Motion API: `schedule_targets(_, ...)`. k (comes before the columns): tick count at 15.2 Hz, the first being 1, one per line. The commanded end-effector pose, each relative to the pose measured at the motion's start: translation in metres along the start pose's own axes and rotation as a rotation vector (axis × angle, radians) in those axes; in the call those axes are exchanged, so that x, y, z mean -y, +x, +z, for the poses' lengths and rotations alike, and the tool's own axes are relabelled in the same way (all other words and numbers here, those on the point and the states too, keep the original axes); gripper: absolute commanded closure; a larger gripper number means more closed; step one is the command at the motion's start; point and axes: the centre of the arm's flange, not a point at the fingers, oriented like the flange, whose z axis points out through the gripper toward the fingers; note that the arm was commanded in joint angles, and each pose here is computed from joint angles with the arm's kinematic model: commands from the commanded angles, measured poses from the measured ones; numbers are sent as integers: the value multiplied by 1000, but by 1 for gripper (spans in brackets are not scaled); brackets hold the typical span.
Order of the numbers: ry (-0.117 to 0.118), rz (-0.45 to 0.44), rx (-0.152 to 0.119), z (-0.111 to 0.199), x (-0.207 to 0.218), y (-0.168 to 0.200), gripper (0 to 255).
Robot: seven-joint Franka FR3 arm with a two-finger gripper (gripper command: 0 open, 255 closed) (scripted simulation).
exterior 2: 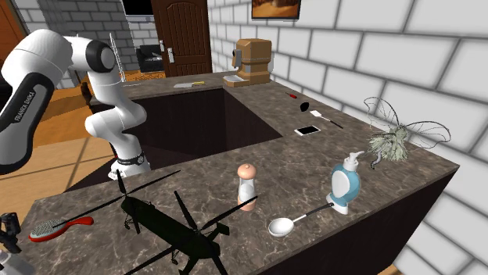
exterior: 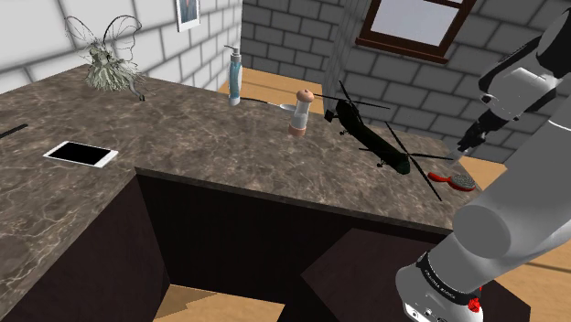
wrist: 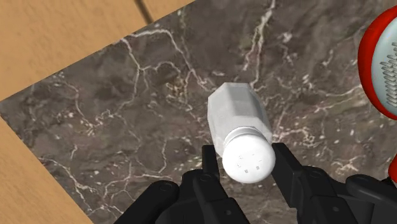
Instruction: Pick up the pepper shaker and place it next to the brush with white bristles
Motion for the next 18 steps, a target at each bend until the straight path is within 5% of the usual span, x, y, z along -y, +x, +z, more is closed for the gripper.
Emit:
schedule_targets(1, -1, 0, 0, 7, 0, 0, 255)
schedule_targets(8, -1, 0, 0, 7, 0, 0, 255)
schedule_targets(9, -1, 0, 0, 7, 0, 0, 0)
schedule_targets(14, -1, 0, 0, 7, 0, 0, 0)
schedule_targets(18, -1, 0, 0, -43, 0, 0, 0)
